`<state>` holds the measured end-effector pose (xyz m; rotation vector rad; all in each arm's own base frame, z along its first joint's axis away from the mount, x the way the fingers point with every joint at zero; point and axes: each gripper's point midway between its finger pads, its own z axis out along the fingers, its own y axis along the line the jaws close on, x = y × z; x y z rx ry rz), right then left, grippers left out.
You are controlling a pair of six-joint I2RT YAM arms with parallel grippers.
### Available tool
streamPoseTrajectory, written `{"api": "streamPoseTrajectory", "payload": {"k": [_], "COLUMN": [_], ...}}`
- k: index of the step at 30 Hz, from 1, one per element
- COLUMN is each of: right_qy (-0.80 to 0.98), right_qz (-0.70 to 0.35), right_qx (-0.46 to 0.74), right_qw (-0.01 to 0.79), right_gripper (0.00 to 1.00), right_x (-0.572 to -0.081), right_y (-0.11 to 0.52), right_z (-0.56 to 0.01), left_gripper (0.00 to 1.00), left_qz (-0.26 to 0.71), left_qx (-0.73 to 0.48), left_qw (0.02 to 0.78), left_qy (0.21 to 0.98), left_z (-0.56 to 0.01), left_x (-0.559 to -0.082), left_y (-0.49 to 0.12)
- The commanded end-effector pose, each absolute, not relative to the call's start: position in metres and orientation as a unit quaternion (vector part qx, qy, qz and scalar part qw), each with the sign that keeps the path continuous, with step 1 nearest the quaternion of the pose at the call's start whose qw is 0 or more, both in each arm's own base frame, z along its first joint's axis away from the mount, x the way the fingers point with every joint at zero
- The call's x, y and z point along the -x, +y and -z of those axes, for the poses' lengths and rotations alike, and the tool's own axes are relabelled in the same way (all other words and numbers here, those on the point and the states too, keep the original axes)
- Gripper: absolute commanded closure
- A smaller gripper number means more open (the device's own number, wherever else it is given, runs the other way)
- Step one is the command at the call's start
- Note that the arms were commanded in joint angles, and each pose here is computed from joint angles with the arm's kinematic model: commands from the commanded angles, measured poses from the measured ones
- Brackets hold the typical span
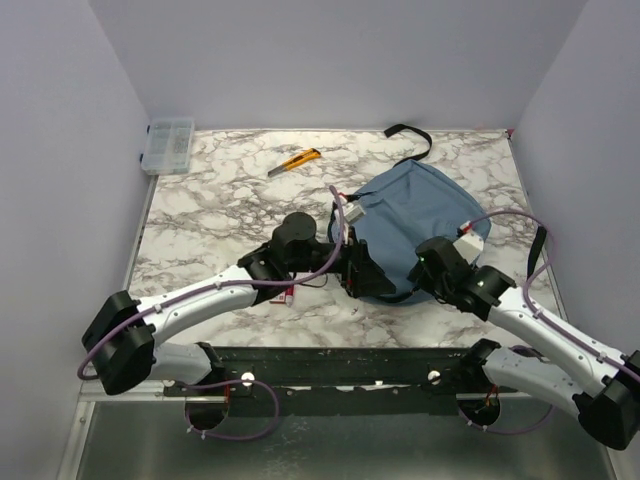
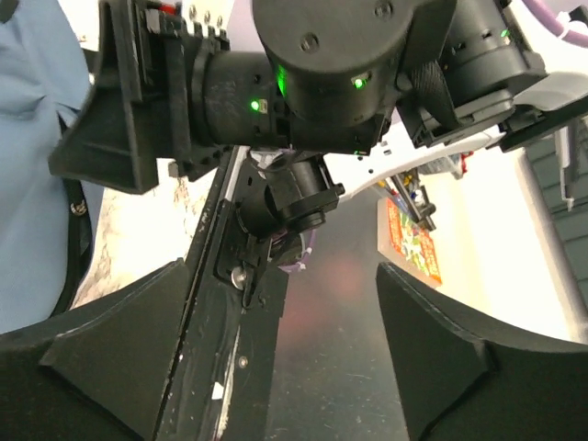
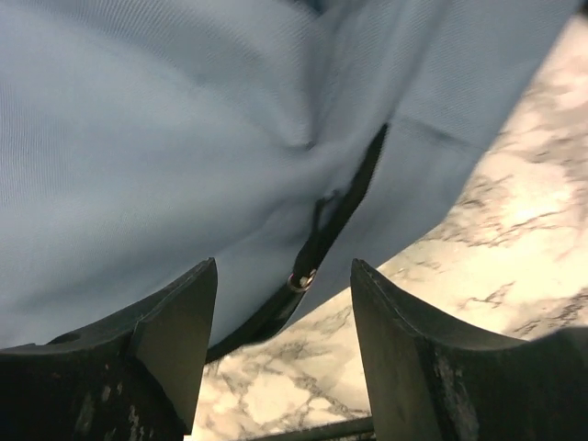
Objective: Pack the student bag
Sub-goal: Zip the student bag at the center of the board.
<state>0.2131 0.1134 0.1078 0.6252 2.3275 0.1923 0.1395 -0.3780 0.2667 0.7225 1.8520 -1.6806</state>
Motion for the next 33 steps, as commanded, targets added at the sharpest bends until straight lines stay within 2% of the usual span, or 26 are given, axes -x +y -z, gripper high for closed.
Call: {"api": "streamPoseTrajectory", "payload": {"k": [1, 6, 10, 12, 20, 27, 33], "right_qy": [0.847, 0.845, 0.861, 0.861, 0.866, 0.866, 0.867], "right_qz": [-0.011, -0.077, -0.202, -0.227, -0.226, -0.235, -0.241], "right_qx": [-0.347, -0.352, -0.327, -0.320, -0.301, -0.288, -0.285], "right_qw": [0.402, 0.395, 0.334, 0.324, 0.329, 0.334, 0.331], "right_gripper": [0.38, 0.37, 0.37, 0.39, 0.39, 0.39, 0.39], "right_x": [-0.222, -0.254, -0.264, -0.263, -0.258, -0.255, -0.254], "right_y": [0.060, 0.036, 0.053, 0.057, 0.058, 0.061, 0.064], "right_z": [-0.113, -0.112, -0.096, -0.088, -0.075, -0.081, -0.081], "left_gripper": [0.19, 0.25, 0.33, 0.40, 0.44, 0.60, 0.62], "left_qz": [0.573, 0.520, 0.448, 0.425, 0.346, 0.301, 0.272], "left_qx": [-0.302, -0.301, -0.315, -0.314, -0.326, -0.329, -0.318], "left_qw": [0.304, 0.295, 0.278, 0.262, 0.251, 0.251, 0.263], "left_qy": [0.698, 0.743, 0.789, 0.808, 0.843, 0.859, 0.869], "left_z": [-0.256, -0.230, -0.194, -0.183, -0.134, -0.107, -0.097], "left_x": [-0.141, -0.154, -0.166, -0.171, -0.184, -0.200, -0.212], "left_y": [-0.410, -0.445, -0.470, -0.480, -0.502, -0.511, -0.509]}}
